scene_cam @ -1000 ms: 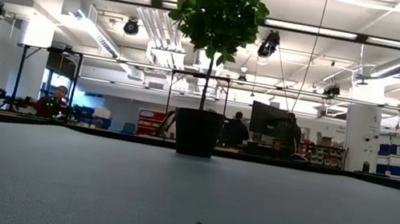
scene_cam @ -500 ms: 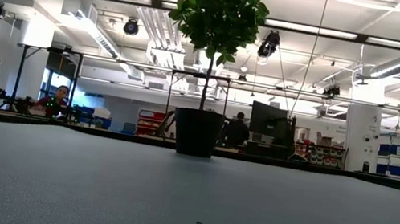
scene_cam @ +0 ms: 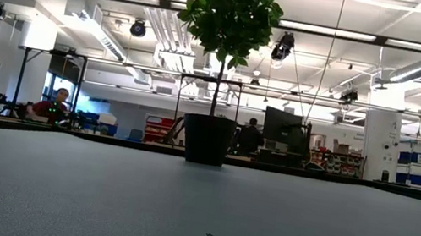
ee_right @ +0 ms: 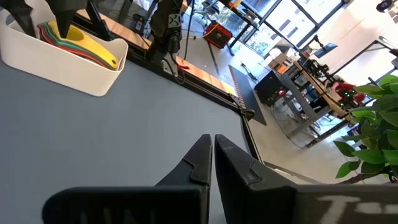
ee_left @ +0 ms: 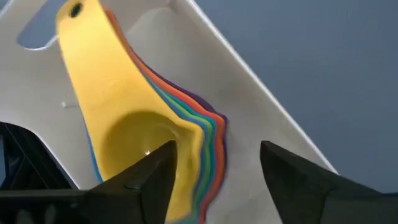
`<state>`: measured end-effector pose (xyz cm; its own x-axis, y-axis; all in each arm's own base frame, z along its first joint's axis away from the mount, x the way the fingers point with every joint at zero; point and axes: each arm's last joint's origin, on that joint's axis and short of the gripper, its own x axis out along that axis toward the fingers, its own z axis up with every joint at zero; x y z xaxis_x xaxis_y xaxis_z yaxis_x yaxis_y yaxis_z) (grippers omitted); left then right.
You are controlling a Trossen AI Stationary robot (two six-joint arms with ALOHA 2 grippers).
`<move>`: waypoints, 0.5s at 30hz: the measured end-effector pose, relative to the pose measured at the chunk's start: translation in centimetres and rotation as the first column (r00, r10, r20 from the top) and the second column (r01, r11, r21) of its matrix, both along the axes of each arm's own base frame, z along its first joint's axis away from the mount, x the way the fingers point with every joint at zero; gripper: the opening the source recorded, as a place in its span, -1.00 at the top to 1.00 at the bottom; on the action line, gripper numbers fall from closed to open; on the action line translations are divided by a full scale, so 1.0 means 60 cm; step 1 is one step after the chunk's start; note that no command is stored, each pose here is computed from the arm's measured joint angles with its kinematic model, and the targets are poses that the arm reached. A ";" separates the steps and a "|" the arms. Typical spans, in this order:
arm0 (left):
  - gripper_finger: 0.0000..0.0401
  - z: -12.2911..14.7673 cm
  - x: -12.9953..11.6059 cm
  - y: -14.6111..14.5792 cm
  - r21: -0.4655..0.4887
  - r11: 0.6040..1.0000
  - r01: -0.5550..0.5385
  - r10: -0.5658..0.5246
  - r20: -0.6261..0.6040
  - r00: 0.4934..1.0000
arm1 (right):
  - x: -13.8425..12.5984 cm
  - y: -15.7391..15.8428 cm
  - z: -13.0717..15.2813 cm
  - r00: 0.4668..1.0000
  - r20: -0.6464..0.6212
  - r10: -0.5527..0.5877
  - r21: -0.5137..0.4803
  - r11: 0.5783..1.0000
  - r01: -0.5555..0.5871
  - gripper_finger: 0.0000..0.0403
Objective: Nest measuring cups in basket
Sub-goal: Put the set of measuring cups into the white bin, then return to Home Position
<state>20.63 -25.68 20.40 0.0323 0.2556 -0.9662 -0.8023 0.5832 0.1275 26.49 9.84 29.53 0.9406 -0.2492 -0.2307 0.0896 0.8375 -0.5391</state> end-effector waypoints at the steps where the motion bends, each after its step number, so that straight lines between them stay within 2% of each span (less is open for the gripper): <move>1: -0.08 0.004 0.001 -0.002 -0.013 1.000 0.016 -0.016 -0.003 1.000 | 0.000 0.000 0.000 1.000 0.000 0.000 0.000 1.000 0.000 0.96; 8: -0.16 0.047 0.007 -0.010 -0.026 0.994 0.104 -0.104 -0.014 0.994 | 0.000 0.000 0.000 1.000 0.001 0.000 0.000 1.000 0.000 0.96; 15: -0.06 0.116 0.016 -0.021 -0.069 0.941 0.331 -0.332 -0.004 0.943 | 0.000 0.000 0.000 1.000 0.001 0.000 0.000 1.000 0.000 0.96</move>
